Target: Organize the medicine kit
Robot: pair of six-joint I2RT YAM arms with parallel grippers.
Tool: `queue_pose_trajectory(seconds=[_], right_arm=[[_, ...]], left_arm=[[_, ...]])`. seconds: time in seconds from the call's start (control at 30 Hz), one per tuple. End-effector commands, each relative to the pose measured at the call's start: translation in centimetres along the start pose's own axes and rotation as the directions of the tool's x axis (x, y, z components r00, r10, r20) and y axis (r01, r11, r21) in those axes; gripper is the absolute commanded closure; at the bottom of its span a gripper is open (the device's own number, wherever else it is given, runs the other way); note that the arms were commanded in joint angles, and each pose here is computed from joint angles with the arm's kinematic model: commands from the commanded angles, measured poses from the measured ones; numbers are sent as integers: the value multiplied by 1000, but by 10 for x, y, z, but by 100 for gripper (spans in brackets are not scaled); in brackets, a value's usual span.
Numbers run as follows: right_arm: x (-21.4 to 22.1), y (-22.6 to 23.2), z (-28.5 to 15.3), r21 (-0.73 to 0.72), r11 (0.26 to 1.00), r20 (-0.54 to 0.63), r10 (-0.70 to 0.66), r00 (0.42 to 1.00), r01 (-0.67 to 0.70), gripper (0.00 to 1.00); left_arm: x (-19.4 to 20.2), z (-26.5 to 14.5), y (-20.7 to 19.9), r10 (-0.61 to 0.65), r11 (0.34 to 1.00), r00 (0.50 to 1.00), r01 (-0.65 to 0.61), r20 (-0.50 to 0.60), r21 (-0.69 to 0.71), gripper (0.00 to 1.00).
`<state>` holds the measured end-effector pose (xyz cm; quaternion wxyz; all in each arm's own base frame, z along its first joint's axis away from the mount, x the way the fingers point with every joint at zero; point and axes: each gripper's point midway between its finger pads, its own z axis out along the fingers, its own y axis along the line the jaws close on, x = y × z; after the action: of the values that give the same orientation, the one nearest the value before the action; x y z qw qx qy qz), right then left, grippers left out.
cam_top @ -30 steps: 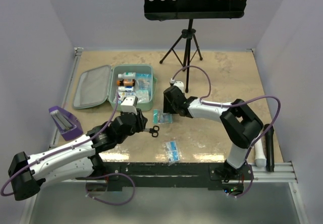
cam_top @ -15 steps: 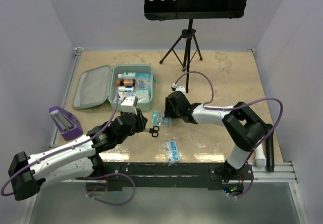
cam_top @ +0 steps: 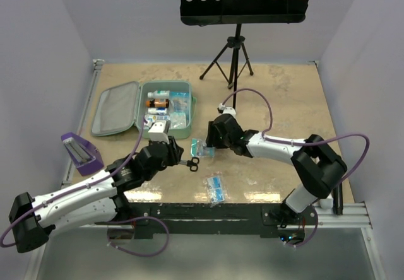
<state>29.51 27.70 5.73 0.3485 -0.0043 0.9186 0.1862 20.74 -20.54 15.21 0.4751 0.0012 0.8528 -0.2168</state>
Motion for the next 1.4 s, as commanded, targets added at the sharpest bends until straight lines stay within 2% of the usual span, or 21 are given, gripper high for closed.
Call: queue_pose_trajectory(seconds=[0.0,0.27,0.4,0.63,0.77,0.87,1.1,1.23,1.37], right_arm=[[19,-9,4,5,999,-56,-41,998,41,43],[45,-19,16,15,997,-127,-67,990,70,46],[44,-16,18,-3,998,-122,-67,990,67,52],[45,-17,16,0,996,-129,-84,988,85,77],[34,-13,7,-5,997,-107,-82,991,82,98],[5,-1,-11,-16,998,-40,-63,997,62,100],[-114,61,-62,-93,994,219,-28,975,49,100],[-142,80,-40,-60,993,242,-81,967,99,100],[-158,100,-6,-52,988,244,-129,961,146,100]], left_arm=[[-5,-3,2,-35,999,999,35,24,-2,62],[-22,-10,-1,-31,1000,998,31,62,0,62],[-27,-12,-1,-29,1000,997,30,70,-5,62],[-31,-16,-1,-33,999,996,33,83,-2,62],[-34,-17,0,-32,999,996,32,89,-5,62],[-43,-22,-2,-42,999,993,42,109,-2,62],[-81,-46,6,-80,996,972,87,223,-23,62],[-95,-60,21,-104,990,951,127,293,-62,62],[-97,-64,27,-111,988,944,139,310,-69,62]])
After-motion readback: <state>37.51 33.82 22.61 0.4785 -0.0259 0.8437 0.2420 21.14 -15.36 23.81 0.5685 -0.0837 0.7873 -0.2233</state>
